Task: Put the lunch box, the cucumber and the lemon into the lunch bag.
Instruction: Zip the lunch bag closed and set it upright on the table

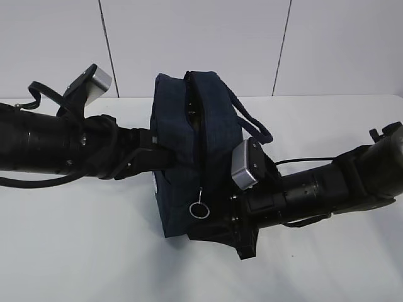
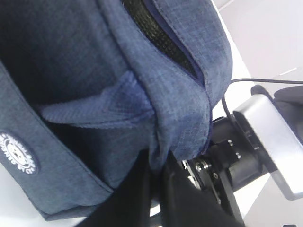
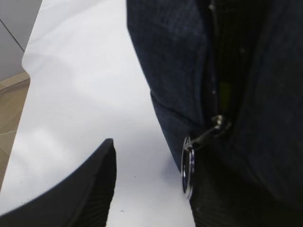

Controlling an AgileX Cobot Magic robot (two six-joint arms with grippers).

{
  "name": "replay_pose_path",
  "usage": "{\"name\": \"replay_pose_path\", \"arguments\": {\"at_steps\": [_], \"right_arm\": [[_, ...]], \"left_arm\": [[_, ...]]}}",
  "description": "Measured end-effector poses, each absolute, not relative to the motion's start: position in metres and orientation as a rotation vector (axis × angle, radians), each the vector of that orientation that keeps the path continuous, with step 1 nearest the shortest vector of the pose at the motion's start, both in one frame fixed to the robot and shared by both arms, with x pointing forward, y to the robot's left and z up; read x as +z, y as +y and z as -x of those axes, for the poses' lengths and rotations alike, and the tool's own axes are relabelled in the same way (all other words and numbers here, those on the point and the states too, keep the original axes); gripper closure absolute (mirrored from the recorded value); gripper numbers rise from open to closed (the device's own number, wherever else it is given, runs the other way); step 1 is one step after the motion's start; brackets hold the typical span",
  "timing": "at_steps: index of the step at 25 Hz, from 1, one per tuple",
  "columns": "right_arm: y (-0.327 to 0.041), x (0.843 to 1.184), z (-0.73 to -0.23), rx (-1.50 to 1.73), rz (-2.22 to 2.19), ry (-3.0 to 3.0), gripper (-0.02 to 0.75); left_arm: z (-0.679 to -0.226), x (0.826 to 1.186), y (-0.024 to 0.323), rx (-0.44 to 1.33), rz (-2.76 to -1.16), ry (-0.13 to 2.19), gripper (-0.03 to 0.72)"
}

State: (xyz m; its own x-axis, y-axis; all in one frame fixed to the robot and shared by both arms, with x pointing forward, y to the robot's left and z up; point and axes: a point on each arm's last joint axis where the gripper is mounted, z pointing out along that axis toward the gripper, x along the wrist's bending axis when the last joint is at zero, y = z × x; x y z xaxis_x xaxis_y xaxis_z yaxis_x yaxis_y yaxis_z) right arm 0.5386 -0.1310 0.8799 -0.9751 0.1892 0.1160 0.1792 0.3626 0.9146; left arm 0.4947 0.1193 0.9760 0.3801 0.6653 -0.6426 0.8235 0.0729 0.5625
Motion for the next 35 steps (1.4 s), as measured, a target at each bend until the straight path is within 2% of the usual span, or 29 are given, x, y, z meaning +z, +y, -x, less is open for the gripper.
{"name": "replay_pose_path", "arguments": {"at_steps": [16,23,32,34,35], "right_arm": [[-0.1309,0.8755,-0.5388,1.732,-0.361,2.596,0.367],[-0.1305,0.8762,-0.5387,1.744,-0.356,2.592,0.458],[-0.1305,0.8764,-0.5386,1.747,-0.355,2.592,0.508],[-0.1305,0.8764,-0.5386,1.747,-0.355,2.592,0.557],[-0.1306,0.876,-0.5388,1.74,-0.357,2.593,0.607]], "left_arm": [[-0.4948,0.9759,0.1195,-0.198,-1.647,1.343,0.691],[-0.4948,0.9759,0.1195,-0.198,-1.647,1.343,0.691],[-0.4948,0.9759,0.1195,-0.198,-1.647,1.343,0.691],[-0.4948,0.9759,0.1195,-0.198,-1.647,1.343,0.691],[-0.4948,0.9759,0.1195,-0.198,-1.647,1.343,0.691]]}}
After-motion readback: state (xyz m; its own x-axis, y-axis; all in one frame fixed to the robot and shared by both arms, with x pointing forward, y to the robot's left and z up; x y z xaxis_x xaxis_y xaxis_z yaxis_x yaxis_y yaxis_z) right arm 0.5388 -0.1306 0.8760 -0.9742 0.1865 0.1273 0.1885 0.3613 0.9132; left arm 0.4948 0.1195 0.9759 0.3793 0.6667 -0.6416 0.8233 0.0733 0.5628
